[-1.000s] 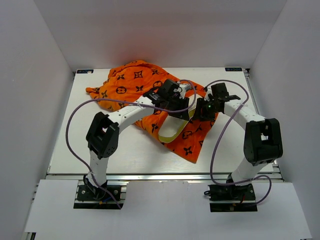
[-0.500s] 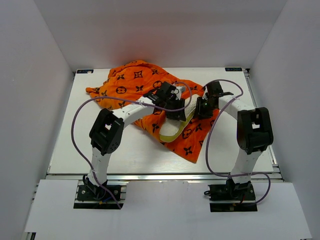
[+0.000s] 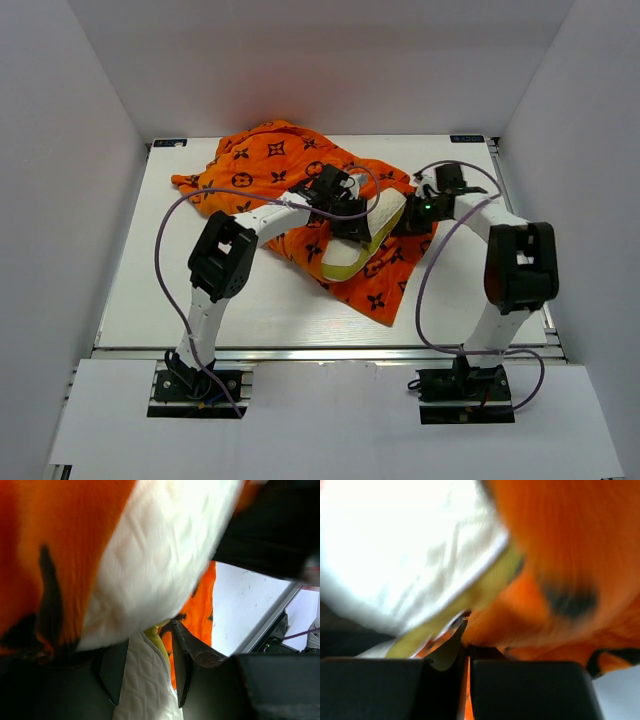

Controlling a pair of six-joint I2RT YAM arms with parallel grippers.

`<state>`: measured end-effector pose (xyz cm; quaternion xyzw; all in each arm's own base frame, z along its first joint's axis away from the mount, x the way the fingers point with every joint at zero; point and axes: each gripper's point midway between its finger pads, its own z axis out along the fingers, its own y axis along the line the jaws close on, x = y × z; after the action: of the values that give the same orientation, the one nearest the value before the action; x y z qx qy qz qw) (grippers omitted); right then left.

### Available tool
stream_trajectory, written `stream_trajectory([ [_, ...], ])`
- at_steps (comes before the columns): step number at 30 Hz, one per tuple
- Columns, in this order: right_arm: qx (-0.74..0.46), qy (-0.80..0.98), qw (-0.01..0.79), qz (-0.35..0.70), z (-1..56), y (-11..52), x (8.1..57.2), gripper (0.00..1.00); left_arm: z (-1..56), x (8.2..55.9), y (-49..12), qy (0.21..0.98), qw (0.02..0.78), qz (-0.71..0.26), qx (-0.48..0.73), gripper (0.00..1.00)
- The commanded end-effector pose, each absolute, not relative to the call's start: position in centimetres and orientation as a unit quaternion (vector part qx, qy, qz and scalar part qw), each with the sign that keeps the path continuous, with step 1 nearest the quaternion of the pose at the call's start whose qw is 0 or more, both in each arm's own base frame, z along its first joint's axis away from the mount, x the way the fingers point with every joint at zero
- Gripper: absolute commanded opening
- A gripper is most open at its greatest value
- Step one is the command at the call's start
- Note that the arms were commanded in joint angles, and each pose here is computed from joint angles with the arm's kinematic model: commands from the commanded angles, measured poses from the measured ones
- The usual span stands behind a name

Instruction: Put the pillow into the pillowcase

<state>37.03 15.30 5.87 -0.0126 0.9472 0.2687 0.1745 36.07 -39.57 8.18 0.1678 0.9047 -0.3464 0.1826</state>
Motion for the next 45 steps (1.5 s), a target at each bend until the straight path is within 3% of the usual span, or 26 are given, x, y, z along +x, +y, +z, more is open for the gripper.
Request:
stream_trajectory([
  [1, -0.084, 0.848, 0.215, 0.477, 15.5, 16.3, 34.7, 0.00, 4.1, 38.1, -37.3, 0.927, 0.180, -0.295, 0.142, 0.50],
  [3, -0.114, 0.779, 0.262, 0.558, 19.9, 14.1, 33.2, 0.00, 2.5, 37.9, -36.9, 0.934, 0.167, -0.286, 0.134, 0.49],
  [6, -0.141, 0.731, 0.321, 0.586, 24.2, 11.8, 32.0, 0.00, 0.5, 37.3, -36.3, 0.942, 0.148, -0.275, 0.120, 0.48],
  [16, -0.237, 0.665, 0.407, 0.579, 34.0, 11.6, 30.2, 0.00, -3.8, 34.7, -34.2, 0.962, 0.096, -0.240, 0.090, 0.47],
  [17, -0.198, 0.675, 0.378, 0.603, 34.9, 12.0, 29.7, 0.00, -4.0, 34.5, -34.0, 0.963, 0.093, -0.237, 0.089, 0.47],
  [18, -0.234, 0.656, 0.416, 0.586, 35.9, 12.1, 30.0, 0.00, -4.5, 34.2, -33.9, 0.965, 0.087, -0.233, 0.088, 0.47],
  [24, -0.302, 0.602, 0.452, 0.585, 43.4, 15.2, 30.2, 0.00, -6.3, 32.8, -32.7, 0.972, 0.061, -0.213, 0.083, 0.46],
  [34, -0.389, 0.516, 0.479, 0.594, 51.0, 20.8, 29.1, 0.00, -7.3, 31.7, -31.7, 0.975, 0.046, -0.202, 0.086, 0.45],
  [36, -0.372, 0.533, 0.465, 0.601, 49.2, 20.9, 30.5, 0.00, -6.7, 31.7, -31.9, 0.973, 0.050, -0.207, 0.089, 0.45],
  [39, -0.279, 0.617, 0.412, 0.609, 41.8, 19.8, 34.7, 0.00, -3.8, 32.8, -32.6, 0.966, 0.080, -0.230, 0.086, 0.45],
  [40, -0.291, 0.625, 0.447, 0.570, 39.2, 18.8, 36.4, 0.00, -2.6, 33.4, -33.0, 0.961, 0.095, -0.244, 0.086, 0.45],
  [41, -0.215, 0.692, 0.391, 0.567, 34.6, 18.2, 37.3, 0.00, 0.1, 34.1, -33.6, 0.954, 0.120, -0.263, 0.084, 0.45],
  [45, -0.174, 0.759, 0.341, 0.526, 26.0, 15.7, 37.2, 0.00, 8.0, 36.5, -34.6, 0.925, 0.193, -0.317, 0.084, 0.48],
])
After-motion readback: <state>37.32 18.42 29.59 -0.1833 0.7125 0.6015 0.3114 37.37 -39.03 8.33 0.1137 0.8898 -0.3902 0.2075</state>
